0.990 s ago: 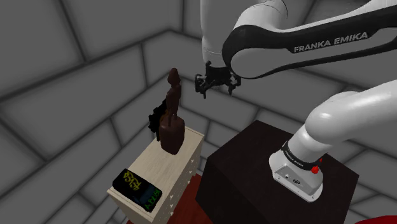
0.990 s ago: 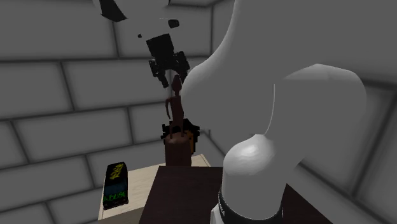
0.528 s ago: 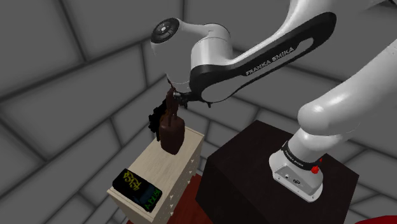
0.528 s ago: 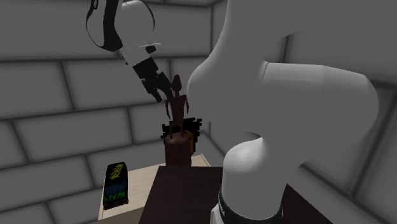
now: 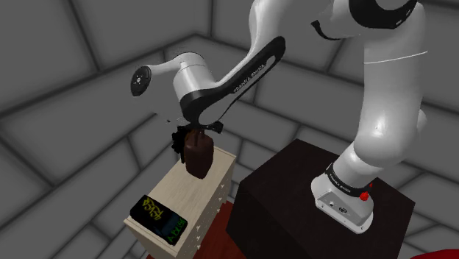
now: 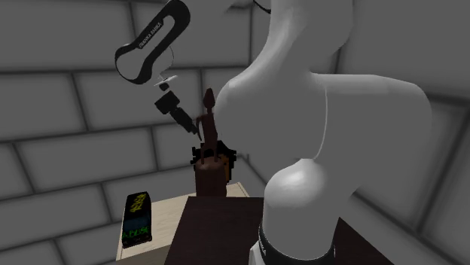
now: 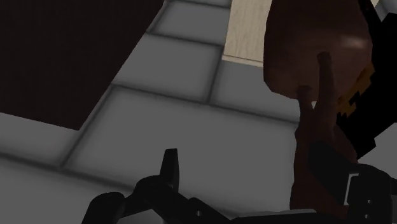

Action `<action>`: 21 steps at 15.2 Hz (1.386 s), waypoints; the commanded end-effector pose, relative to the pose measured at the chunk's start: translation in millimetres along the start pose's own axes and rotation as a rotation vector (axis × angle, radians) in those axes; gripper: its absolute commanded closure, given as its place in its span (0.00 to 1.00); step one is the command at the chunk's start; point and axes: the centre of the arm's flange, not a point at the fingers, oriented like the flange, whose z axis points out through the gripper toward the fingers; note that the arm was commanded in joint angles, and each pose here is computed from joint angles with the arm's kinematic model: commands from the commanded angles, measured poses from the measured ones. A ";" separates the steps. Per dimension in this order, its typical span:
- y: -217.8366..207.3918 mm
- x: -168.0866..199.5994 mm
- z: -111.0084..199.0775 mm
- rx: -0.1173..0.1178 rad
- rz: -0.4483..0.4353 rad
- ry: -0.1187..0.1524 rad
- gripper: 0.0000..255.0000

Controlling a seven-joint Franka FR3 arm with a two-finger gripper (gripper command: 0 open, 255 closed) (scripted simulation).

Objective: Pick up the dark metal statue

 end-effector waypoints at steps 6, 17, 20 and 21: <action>-98.4 -14.8 53.4 -0.121 0.199 0.127 0.00; -152.4 -34.8 113.5 -0.175 0.289 0.182 0.00; -153.2 -35.1 113.3 -0.175 0.289 0.182 1.00; -153.1 -35.6 113.3 -0.175 0.289 0.182 1.00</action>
